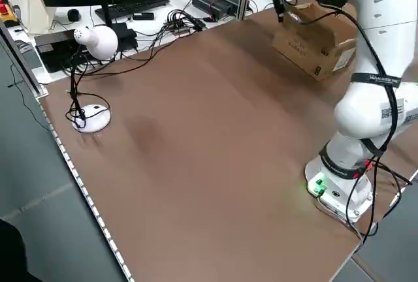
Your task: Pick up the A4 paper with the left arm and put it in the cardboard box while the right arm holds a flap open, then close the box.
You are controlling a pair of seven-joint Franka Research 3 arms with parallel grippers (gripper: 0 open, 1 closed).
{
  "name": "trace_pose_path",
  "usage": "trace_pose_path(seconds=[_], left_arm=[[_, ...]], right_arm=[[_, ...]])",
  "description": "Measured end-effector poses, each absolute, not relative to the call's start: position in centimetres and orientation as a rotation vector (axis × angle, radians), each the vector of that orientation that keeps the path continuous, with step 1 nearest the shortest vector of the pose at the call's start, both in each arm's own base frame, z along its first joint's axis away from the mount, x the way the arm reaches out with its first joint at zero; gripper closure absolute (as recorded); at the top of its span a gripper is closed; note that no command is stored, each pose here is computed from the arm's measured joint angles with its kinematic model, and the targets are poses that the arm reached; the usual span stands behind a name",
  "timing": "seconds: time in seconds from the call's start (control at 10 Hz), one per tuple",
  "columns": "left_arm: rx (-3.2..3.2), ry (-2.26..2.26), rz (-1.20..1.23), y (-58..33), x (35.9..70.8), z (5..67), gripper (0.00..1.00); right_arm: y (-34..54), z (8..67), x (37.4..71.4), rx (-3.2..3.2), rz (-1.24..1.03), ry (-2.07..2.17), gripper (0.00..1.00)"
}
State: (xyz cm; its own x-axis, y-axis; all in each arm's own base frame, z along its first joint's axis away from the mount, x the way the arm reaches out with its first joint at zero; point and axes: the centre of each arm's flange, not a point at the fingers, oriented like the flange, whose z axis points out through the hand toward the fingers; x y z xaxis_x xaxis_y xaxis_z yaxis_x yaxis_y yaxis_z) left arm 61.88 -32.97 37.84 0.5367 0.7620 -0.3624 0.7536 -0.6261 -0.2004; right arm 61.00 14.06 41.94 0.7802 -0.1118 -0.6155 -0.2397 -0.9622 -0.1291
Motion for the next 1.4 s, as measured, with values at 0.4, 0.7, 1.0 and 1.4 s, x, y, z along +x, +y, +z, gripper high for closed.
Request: trace_pose_path(seconds=[0.4,0.7,1.0,1.4], left_arm=[[-2.769,-1.521,0.599,-40.8,59.2,41.5,0.99],[-2.814,-1.685,0.512,-44.8,58.4,42.4,0.99],[-2.822,-1.759,0.467,-47.9,58.0,39.0,0.99],[-2.823,-1.77,0.425,-49.3,57.7,36.6,0.99]], right_arm=[[19.0,39.1,60.8,-2.616,1.015,0.227,0.99],[21.6,37.7,60.7,-2.578,1.011,0.208,0.99],[24.3,38.5,60.3,-2.497,1.011,0.174,0.99],[29.0,39.4,59.7,-2.497,0.957,0.209,0.99]])
